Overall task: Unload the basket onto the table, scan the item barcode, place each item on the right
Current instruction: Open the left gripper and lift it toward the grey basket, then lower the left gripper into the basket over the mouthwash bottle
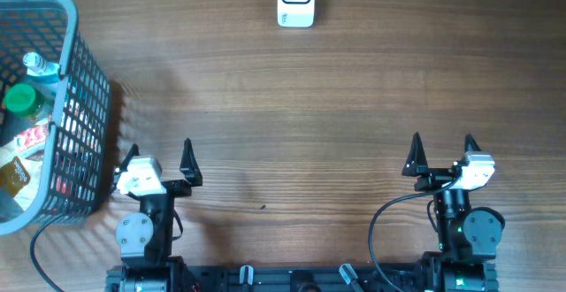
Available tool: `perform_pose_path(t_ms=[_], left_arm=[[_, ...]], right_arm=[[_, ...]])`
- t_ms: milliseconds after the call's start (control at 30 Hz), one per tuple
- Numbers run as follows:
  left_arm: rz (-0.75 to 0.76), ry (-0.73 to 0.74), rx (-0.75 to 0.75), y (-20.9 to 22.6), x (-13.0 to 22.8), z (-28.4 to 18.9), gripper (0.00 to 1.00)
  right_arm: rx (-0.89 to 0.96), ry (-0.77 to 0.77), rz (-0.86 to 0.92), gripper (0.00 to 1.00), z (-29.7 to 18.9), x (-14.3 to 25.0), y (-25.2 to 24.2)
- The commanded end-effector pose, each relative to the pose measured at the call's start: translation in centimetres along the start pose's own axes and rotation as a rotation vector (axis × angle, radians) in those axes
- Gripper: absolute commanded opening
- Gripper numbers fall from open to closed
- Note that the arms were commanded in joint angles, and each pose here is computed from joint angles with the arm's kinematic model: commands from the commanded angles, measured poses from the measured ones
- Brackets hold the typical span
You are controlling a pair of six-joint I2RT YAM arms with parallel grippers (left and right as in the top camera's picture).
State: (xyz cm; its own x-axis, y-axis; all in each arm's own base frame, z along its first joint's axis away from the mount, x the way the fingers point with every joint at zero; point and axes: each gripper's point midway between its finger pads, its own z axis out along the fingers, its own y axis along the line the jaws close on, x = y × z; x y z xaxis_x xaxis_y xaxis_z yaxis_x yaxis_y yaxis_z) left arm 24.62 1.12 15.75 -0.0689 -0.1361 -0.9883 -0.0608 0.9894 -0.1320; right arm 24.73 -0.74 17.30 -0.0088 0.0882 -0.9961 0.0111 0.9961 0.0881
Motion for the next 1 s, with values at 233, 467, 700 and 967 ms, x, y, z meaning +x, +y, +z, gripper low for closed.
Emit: perform_pose_path(t_ms=[233, 467, 700, 967], left_arm=[[0.006, 0.003, -0.005, 0.1, 0.2, 0.0, 1.0], [0.007, -0.006, 0.177, -3.1, -0.2, -0.2, 1.0], [0.023, -0.043, 0.411, -7.1, -2.5, -1.8, 1.0], [0.018, -0.006, 0.485, -9.4, -10.3, -3.2, 1.0]], right_arm=[[-0.011, 0.001, -0.009, 1.0, 0.0, 0.0, 0.2], [-0.012, 0.0, -0.009, 1.0, 0.0, 0.0, 0.2], [-0.012, 0.001, -0.009, 1.0, 0.0, 0.0, 0.2], [-0.011, 0.001, -0.009, 1.0, 0.0, 0.0, 0.2]])
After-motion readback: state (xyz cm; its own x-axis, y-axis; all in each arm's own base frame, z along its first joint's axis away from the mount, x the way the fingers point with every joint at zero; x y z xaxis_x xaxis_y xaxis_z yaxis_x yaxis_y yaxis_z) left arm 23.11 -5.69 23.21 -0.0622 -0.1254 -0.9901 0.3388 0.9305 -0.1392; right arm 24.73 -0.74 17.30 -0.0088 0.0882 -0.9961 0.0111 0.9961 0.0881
